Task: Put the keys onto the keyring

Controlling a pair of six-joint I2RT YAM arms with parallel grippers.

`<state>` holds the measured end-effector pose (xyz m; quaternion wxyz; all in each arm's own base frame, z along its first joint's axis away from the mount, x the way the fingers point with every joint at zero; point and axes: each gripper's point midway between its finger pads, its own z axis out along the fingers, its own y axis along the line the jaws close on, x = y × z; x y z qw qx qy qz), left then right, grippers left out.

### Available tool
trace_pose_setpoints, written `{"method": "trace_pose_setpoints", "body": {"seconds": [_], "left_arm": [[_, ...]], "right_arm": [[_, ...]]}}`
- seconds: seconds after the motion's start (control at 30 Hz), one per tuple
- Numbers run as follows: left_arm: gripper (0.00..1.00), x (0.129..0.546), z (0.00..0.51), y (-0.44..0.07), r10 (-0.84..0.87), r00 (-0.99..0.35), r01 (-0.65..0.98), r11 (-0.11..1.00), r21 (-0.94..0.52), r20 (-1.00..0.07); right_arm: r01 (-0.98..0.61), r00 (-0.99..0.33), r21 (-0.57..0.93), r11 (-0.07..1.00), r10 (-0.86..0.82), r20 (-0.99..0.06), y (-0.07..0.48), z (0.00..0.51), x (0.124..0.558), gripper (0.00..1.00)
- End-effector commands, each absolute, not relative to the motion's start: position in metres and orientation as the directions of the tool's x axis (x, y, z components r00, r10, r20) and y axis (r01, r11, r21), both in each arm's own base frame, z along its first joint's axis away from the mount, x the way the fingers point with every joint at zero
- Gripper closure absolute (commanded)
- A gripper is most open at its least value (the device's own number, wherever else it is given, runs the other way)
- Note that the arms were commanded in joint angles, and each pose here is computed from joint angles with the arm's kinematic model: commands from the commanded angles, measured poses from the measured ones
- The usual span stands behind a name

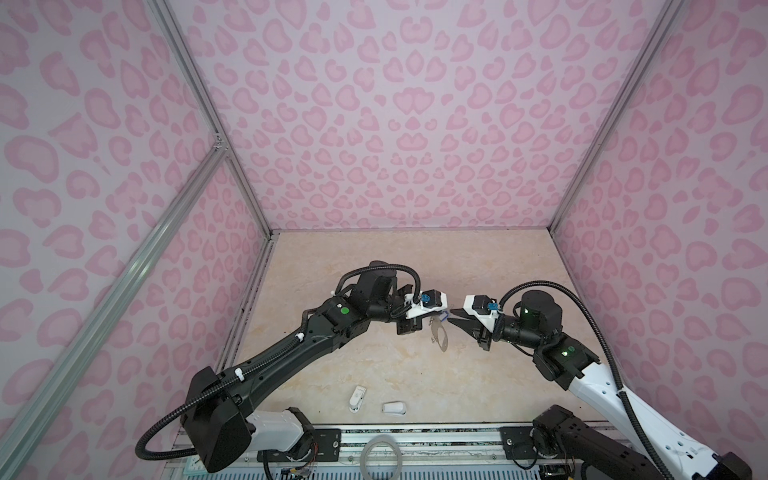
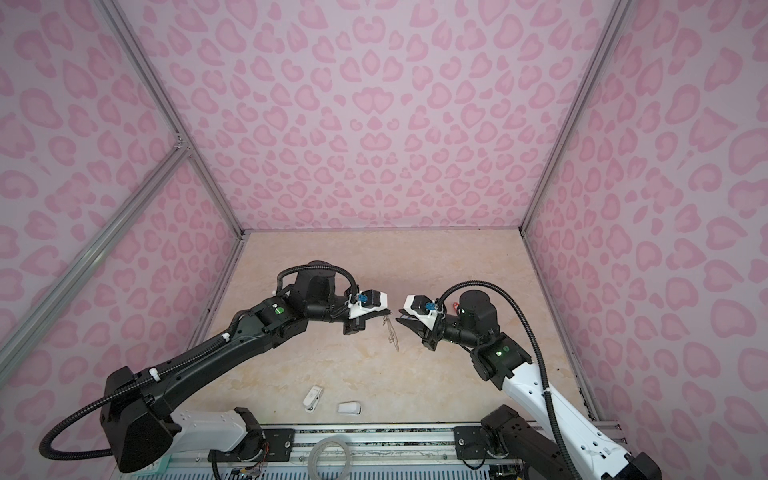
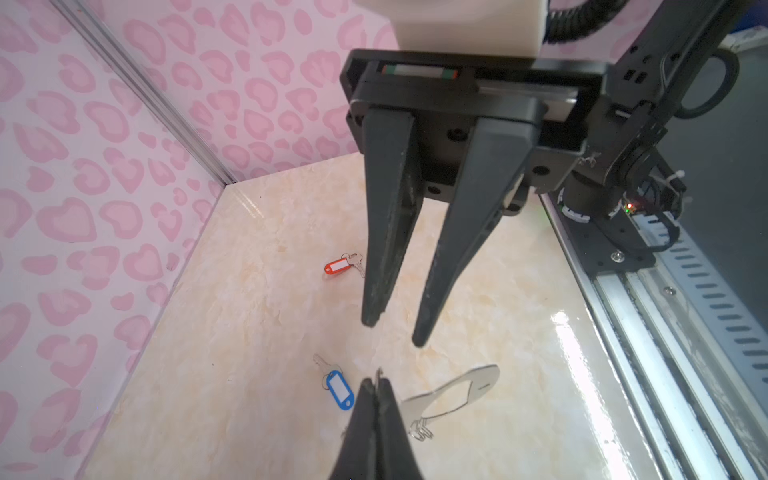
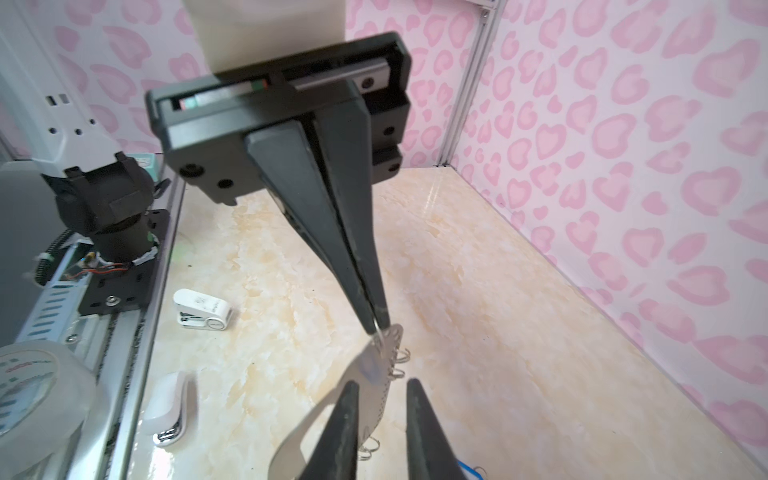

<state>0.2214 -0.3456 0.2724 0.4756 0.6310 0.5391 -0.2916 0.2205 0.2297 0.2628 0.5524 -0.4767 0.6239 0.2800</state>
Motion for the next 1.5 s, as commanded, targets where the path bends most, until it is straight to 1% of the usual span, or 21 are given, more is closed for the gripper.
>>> {"method": "trace_pose_setpoints", "body": {"seconds": [0.0,0.1,0.33,0.57,0.8,1.13,1.47], "left_arm": [[0.97,0.216,0.318,-0.353,0.190,0.271,0.957,0.053,0.285,-0.944],[0.97,0.214,0.330,-0.351,0.097,0.272,0.958,0.069,0.279,-0.957],[0.97,0.209,0.340,-0.349,-0.043,0.258,0.965,0.059,0.255,-0.965],[0.97,0.205,0.351,-0.351,-0.172,0.219,0.976,0.034,0.216,-0.960],[0.97,0.203,0.348,-0.354,-0.190,0.211,0.977,0.018,0.212,-0.959],[0.97,0.201,0.346,-0.357,-0.194,0.195,0.979,-0.014,0.202,-0.961],[0.97,0.197,0.343,-0.359,-0.191,0.180,0.979,-0.062,0.195,-0.965]], "right_arm": [[-0.876,0.107,-0.218,0.431,-0.266,-0.958,0.223,0.272,0.224,0.74],[-0.870,0.121,-0.222,0.441,-0.245,-0.962,0.221,0.275,0.223,0.74],[-0.885,0.127,-0.186,0.426,-0.161,-0.979,0.229,0.284,0.221,0.75],[-0.907,0.155,-0.184,0.378,-0.105,-0.982,0.242,0.299,0.210,0.77],[-0.909,0.168,-0.174,0.378,-0.050,-0.985,0.245,0.308,0.208,0.78],[-0.880,0.189,-0.183,0.438,-0.031,-0.982,0.235,0.314,0.213,0.78],[-0.889,0.207,-0.179,0.422,0.022,-0.978,0.231,0.326,0.205,0.80]]}}
